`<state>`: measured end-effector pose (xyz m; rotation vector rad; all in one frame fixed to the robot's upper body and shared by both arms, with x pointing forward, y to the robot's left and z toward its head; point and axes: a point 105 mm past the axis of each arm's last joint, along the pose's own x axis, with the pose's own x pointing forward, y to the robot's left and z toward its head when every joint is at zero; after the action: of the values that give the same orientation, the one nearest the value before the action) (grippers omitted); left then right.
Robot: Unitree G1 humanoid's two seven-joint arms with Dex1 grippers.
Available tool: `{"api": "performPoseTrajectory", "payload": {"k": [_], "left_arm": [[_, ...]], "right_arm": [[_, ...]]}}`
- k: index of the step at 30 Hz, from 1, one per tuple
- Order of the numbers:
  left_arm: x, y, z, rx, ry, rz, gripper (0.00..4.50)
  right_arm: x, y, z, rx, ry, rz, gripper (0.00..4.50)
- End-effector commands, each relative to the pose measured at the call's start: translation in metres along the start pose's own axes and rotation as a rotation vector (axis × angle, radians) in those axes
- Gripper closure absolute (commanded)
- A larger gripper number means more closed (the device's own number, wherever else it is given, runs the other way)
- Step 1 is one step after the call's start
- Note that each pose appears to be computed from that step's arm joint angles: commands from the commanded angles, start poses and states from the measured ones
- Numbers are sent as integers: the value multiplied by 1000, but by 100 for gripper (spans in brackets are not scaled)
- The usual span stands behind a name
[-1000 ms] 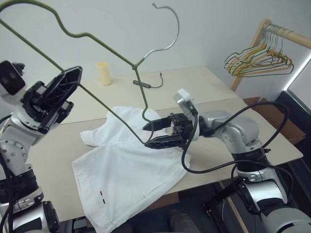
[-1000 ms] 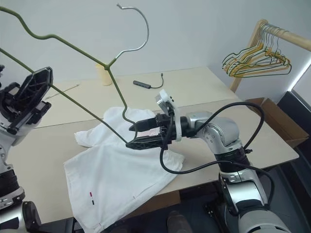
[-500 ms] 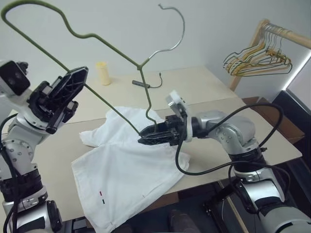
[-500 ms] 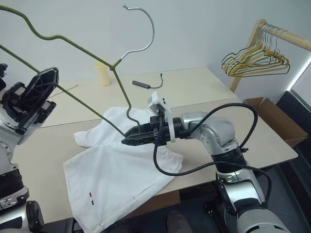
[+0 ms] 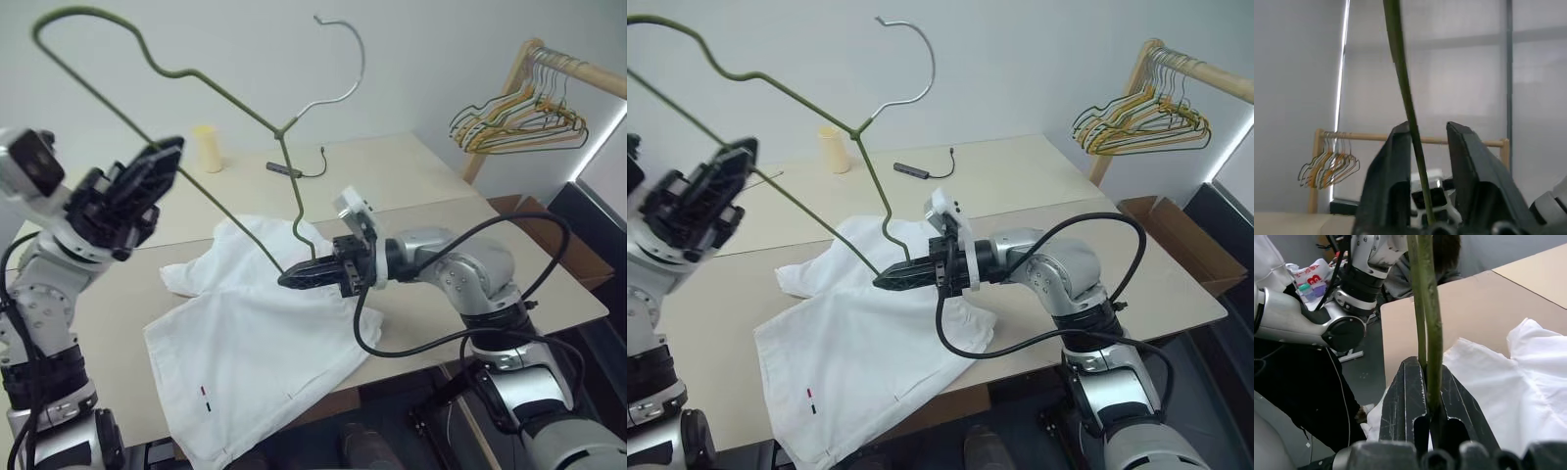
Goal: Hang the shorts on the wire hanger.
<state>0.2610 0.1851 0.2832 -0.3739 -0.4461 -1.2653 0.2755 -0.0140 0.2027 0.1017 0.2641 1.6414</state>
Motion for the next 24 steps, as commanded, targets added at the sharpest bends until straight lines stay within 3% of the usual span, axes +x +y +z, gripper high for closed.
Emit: {"api": "performPoseTrajectory", "payload": {"k": [1,7,10,15,20,24], "left_arm": [[-5,8,-30,60,227,79,203],[-38,23,-78,162,619,216,2],[-56,17,-101,219,828,177,2],[-65,2,-120,246,959,61,2],[-67,-5,-133,257,1019,3,2],[-65,-7,-138,253,1028,-29,2]], "right_arm": [[-17,1,15,5,-66,-39,450],[-57,1,-2,120,-21,-154,450],[-83,-9,-27,248,63,-299,450],[-118,-18,-68,401,190,-520,450],[-147,13,-97,807,214,-387,450],[-174,26,-106,1003,191,-367,450]]}}
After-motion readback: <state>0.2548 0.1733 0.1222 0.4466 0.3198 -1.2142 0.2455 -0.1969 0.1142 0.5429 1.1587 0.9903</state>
